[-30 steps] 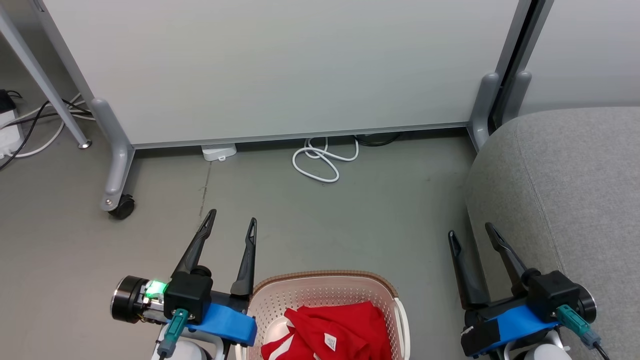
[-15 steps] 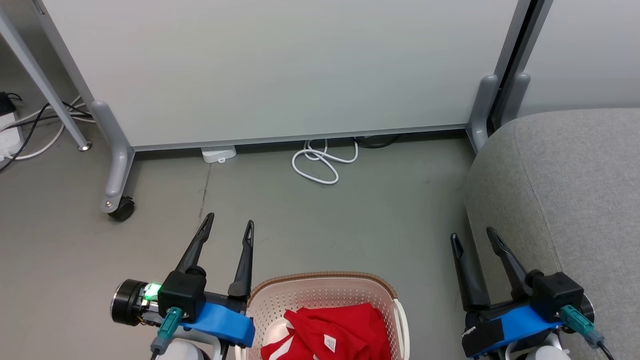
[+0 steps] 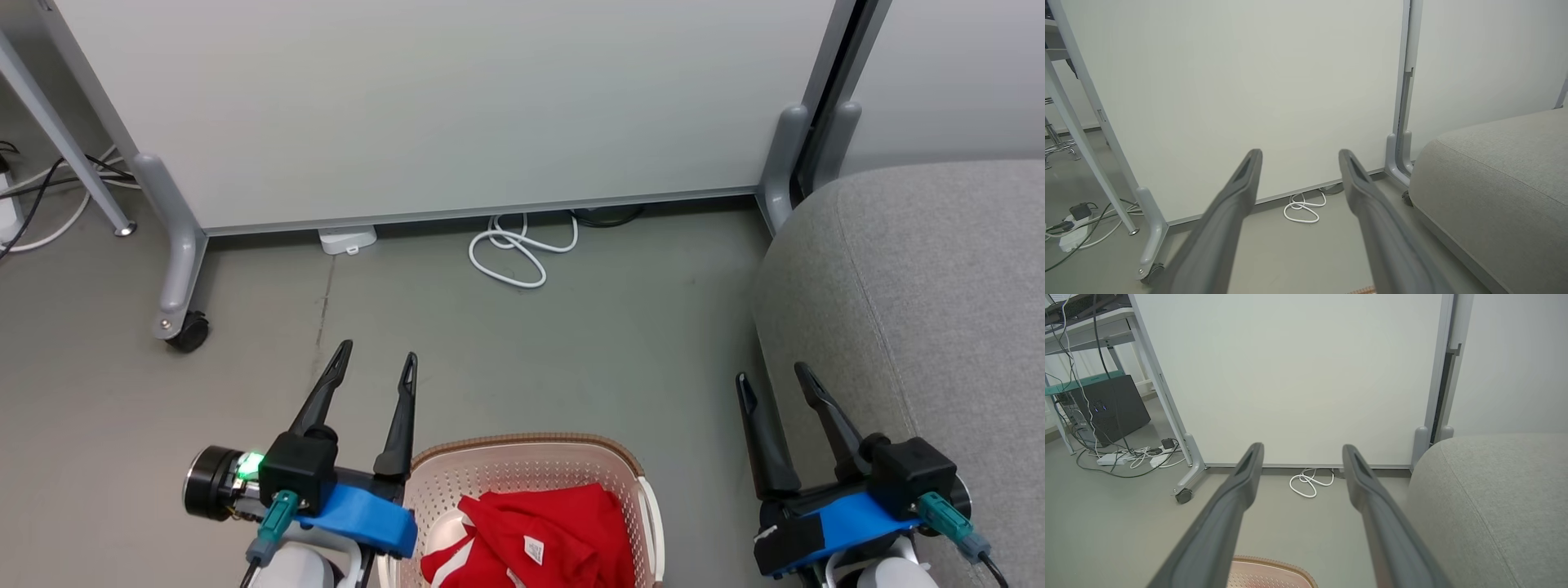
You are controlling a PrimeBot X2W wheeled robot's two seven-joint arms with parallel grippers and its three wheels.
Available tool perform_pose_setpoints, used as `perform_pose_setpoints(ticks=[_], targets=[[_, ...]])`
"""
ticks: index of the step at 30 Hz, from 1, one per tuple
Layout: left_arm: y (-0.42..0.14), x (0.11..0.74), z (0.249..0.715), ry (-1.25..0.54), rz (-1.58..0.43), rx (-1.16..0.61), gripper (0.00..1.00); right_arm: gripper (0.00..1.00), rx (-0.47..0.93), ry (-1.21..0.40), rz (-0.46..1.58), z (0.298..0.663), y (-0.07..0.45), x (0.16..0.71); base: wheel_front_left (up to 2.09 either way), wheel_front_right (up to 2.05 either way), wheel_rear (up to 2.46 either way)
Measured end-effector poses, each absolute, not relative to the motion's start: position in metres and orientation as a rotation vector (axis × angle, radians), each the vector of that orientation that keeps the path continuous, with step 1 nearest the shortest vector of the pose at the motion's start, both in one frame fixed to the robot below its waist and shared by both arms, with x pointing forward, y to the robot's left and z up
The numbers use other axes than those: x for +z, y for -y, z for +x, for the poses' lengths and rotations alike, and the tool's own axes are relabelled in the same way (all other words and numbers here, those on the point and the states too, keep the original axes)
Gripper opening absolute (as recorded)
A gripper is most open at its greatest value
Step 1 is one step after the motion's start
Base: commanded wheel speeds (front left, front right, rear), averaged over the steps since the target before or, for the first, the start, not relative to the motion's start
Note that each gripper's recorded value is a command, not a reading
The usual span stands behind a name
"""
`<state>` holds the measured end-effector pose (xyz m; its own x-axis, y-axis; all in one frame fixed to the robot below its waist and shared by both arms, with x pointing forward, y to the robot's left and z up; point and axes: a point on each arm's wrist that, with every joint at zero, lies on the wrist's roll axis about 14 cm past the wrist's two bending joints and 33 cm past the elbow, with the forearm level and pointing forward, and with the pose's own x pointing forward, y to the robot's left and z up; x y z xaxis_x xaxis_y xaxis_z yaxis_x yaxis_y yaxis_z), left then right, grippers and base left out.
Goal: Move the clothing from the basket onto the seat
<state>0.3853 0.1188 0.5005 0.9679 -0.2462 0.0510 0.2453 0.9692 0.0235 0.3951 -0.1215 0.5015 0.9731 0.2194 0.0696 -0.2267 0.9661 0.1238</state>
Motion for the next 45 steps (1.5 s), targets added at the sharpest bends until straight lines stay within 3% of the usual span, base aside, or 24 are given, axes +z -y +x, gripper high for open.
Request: perform_pose_setpoints(ticks=[17, 32, 45], targets=[[-0.059, 0.427, 0.438, -0.145, 0.161, -0.541, 1.00, 1.00, 0.218, 0.048, 0.089, 0.445, 0.126, 0.488, 0.00, 0.00, 0.00], [-0.011, 0.280, 0.427, -0.498, 0.322, -0.918, 1.00, 1.00, 0.184, -0.011, 0.033, 0.497, 0.144, 0.439, 0.00, 0.00, 0.00], [-0.035, 0.166, 0.402, -0.778, 0.498, -1.099, 1.00, 1.00, 0.193, -0.087, -0.004, 0.522, 0.148, 0.381, 0.00, 0.00, 0.00]])
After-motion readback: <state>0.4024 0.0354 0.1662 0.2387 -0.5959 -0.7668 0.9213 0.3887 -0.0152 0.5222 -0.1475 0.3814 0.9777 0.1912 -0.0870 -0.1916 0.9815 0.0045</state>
